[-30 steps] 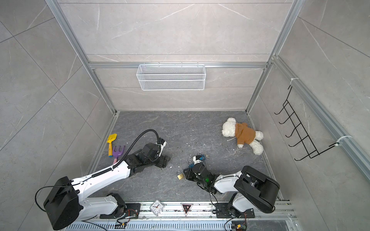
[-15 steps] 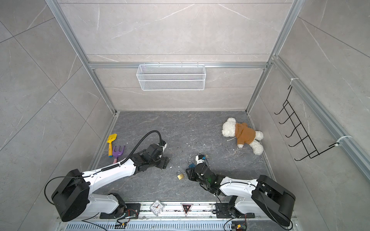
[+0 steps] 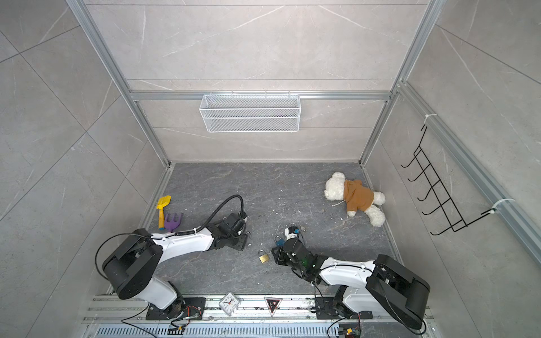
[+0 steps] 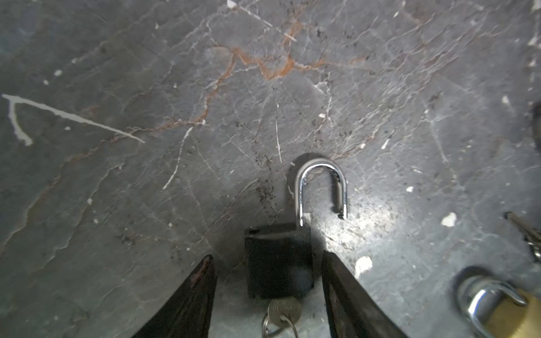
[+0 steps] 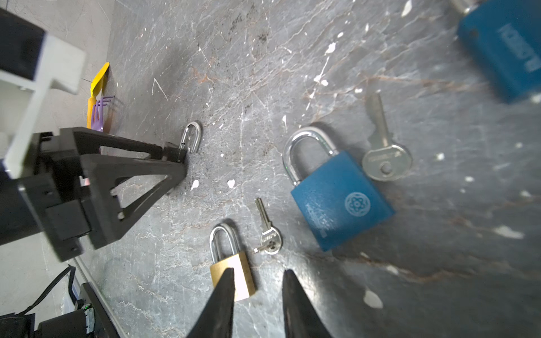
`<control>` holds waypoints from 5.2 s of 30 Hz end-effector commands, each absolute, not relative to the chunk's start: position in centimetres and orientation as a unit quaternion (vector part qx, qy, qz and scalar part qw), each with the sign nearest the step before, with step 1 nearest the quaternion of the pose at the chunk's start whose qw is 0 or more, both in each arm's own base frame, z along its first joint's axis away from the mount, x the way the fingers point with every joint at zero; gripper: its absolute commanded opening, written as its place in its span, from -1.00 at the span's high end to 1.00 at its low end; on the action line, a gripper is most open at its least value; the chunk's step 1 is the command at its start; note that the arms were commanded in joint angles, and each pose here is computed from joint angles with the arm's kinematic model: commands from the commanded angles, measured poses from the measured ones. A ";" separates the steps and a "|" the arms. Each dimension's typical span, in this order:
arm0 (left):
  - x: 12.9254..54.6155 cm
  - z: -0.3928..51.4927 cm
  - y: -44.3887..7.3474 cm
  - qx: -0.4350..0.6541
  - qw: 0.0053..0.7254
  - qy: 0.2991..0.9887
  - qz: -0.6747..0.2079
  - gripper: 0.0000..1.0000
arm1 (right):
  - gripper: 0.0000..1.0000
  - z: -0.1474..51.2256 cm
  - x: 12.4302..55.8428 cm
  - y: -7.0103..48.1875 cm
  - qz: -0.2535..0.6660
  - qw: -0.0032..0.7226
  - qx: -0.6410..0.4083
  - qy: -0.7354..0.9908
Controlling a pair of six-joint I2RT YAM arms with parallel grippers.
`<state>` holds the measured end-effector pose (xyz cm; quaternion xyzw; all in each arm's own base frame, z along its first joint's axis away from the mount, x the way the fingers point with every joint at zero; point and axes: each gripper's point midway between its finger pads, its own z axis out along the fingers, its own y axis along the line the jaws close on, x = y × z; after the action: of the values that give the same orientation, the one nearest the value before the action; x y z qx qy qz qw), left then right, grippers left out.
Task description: Lock with the key
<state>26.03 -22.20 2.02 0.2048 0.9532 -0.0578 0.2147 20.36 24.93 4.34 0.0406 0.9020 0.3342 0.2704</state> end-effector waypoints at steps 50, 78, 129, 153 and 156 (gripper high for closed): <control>22.1 13.9 -28.6 0.433 0.307 0.831 -0.168 1.00 | 0.23 15.4 20.9 25.3 0.393 0.222 -0.178 0.874; 21.0 15.1 -30.1 0.448 0.319 0.810 -0.202 1.00 | 0.37 14.1 22.8 30.2 0.490 0.181 -0.188 0.832; 18.6 20.9 -31.9 0.385 0.418 0.716 -0.406 0.26 | 1.00 22.3 19.8 27.3 0.589 0.213 -0.105 0.773; 16.9 24.0 -30.8 0.363 0.448 0.670 -0.469 0.75 | 1.00 22.9 19.9 27.2 0.615 0.234 -0.111 0.745; 16.7 24.9 -30.2 0.356 0.458 0.658 -0.480 0.77 | 1.00 23.1 19.8 27.0 0.626 0.246 -0.121 0.730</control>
<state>16.54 -30.62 20.74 0.3725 0.7023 -0.4472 0.4100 19.24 27.66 22.77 -0.1234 0.7439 0.6192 0.2192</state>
